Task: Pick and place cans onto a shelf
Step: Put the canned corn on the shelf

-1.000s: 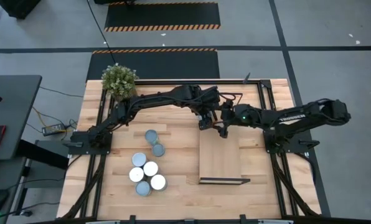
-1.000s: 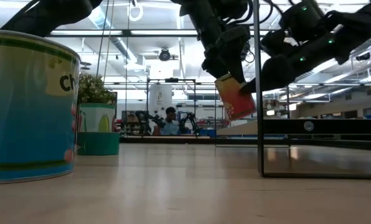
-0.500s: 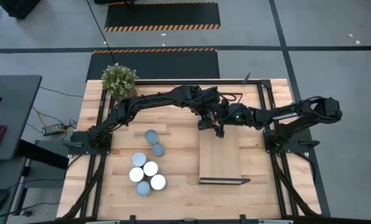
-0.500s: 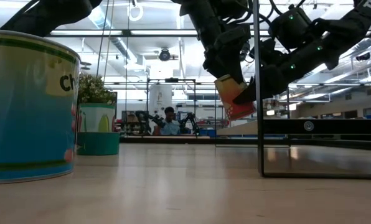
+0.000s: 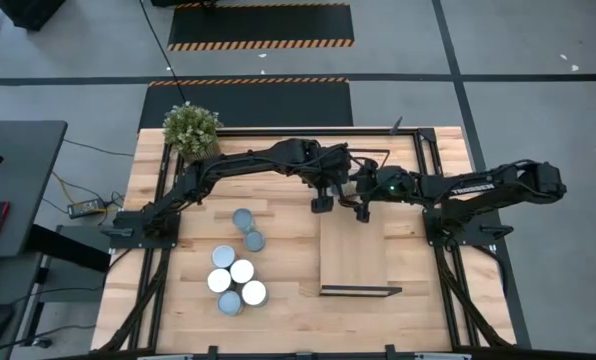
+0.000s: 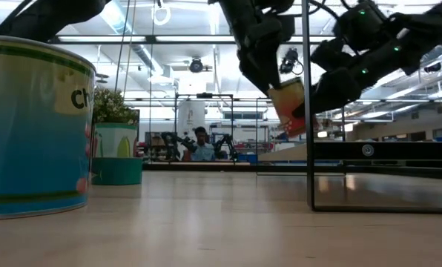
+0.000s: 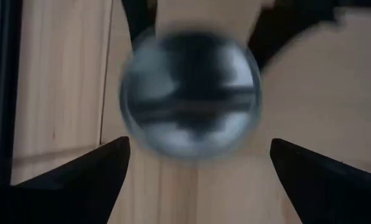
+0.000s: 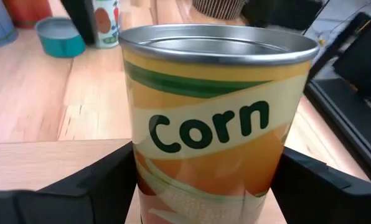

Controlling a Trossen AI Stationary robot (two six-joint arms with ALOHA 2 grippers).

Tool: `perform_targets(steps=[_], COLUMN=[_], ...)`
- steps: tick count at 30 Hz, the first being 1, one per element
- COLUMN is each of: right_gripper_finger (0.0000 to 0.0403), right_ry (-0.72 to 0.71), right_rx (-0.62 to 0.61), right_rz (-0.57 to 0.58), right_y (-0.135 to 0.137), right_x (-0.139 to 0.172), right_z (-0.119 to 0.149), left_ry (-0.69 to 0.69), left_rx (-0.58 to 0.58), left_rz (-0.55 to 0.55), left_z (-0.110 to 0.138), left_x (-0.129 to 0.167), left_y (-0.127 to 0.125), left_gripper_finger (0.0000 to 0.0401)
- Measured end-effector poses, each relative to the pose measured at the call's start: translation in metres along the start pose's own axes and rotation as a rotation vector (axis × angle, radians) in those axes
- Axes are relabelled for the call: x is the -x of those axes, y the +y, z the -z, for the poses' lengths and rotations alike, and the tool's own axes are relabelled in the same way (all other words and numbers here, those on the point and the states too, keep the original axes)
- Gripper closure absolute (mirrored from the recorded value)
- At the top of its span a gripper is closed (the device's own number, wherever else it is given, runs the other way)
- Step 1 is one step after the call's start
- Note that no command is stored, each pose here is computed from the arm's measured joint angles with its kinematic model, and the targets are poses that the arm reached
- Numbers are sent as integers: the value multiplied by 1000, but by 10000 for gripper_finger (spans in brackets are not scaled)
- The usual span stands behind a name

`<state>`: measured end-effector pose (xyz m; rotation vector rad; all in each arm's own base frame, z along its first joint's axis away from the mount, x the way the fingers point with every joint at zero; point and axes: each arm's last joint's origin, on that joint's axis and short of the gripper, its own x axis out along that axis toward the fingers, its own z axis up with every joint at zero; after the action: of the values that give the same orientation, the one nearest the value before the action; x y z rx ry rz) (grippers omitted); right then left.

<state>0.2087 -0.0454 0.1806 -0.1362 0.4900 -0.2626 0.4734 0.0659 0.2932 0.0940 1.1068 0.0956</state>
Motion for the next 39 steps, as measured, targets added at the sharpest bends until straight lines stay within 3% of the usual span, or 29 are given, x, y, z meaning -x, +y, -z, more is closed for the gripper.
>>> perform_targets(steps=[11,18,24,32,39], right_gripper_finger=[78,78,78,65,14], right_ry=[-91,-115,-77,-70,-41], right_rx=[-73,-135,-186,-199,-213], right_rz=[70,193,297,308,297], right_y=[-1,-6,-8,-8,-7], right_x=[23,31,33,33,33], right_z=[45,63,76,77,78], left_ry=[14,68,139,95,58], left_rx=[2,-17,-57,-9,31], left_rz=[4,9,-108,-123,-96], left_z=[2,6,11,13,14], left_x=[2,0,2,40,59], left_y=[-13,-24,-33,-35,-34], left_gripper_finger=[8,13,14,14,14])
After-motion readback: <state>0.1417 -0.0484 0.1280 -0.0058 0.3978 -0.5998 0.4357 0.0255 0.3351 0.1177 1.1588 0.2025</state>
